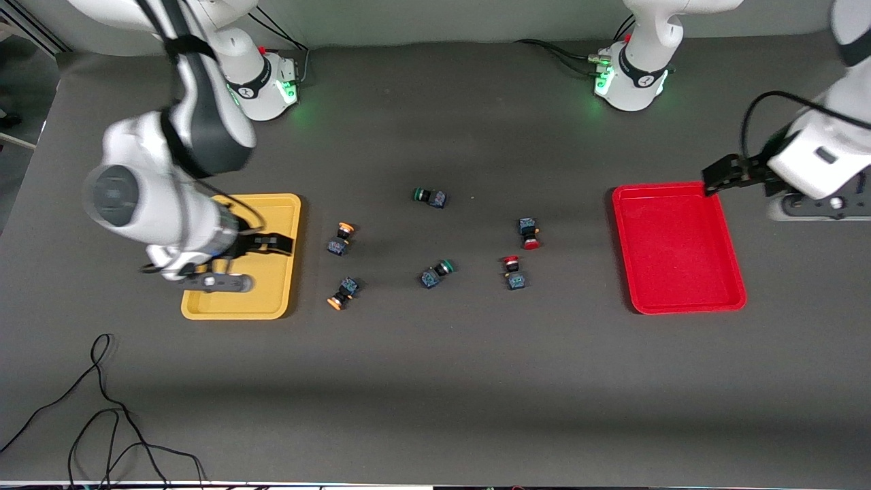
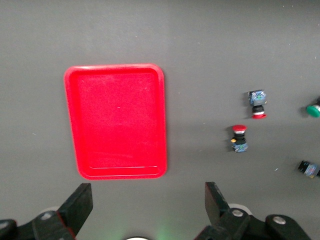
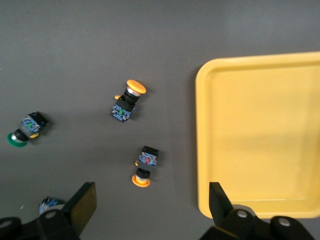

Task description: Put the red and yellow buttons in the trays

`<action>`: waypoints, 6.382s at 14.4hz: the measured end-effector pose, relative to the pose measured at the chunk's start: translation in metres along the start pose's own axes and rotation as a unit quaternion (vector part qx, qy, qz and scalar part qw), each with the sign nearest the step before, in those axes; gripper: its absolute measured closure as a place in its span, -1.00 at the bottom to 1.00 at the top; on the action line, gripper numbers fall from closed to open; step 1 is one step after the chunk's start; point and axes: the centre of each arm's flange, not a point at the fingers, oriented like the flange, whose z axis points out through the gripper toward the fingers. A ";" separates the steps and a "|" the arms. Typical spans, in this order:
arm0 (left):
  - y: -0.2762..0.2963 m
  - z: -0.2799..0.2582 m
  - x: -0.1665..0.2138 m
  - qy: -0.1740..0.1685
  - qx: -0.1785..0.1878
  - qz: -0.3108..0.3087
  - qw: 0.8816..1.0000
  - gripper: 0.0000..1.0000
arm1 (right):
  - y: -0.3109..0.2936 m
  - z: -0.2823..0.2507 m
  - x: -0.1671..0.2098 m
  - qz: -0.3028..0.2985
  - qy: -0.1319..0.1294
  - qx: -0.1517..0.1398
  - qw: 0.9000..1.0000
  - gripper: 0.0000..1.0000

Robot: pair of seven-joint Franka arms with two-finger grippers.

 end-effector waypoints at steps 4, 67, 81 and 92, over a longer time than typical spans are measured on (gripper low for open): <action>0.097 0.050 -0.019 0.010 0.003 -0.018 1.000 -1.00 | -0.032 0.078 -0.034 0.010 0.015 -0.011 1.000 -1.00; -0.043 0.311 0.003 -0.076 0.033 0.002 0.997 -1.00 | -0.073 0.203 0.061 0.169 0.050 -0.033 0.984 -0.86; 0.249 0.295 0.042 0.029 -0.028 -0.040 0.998 -1.00 | 0.003 0.136 0.088 0.133 0.015 -0.019 0.991 0.35; 0.265 0.391 0.049 0.025 -0.033 -0.086 0.995 -0.02 | 0.149 0.149 0.081 0.096 -0.013 -0.032 0.995 0.18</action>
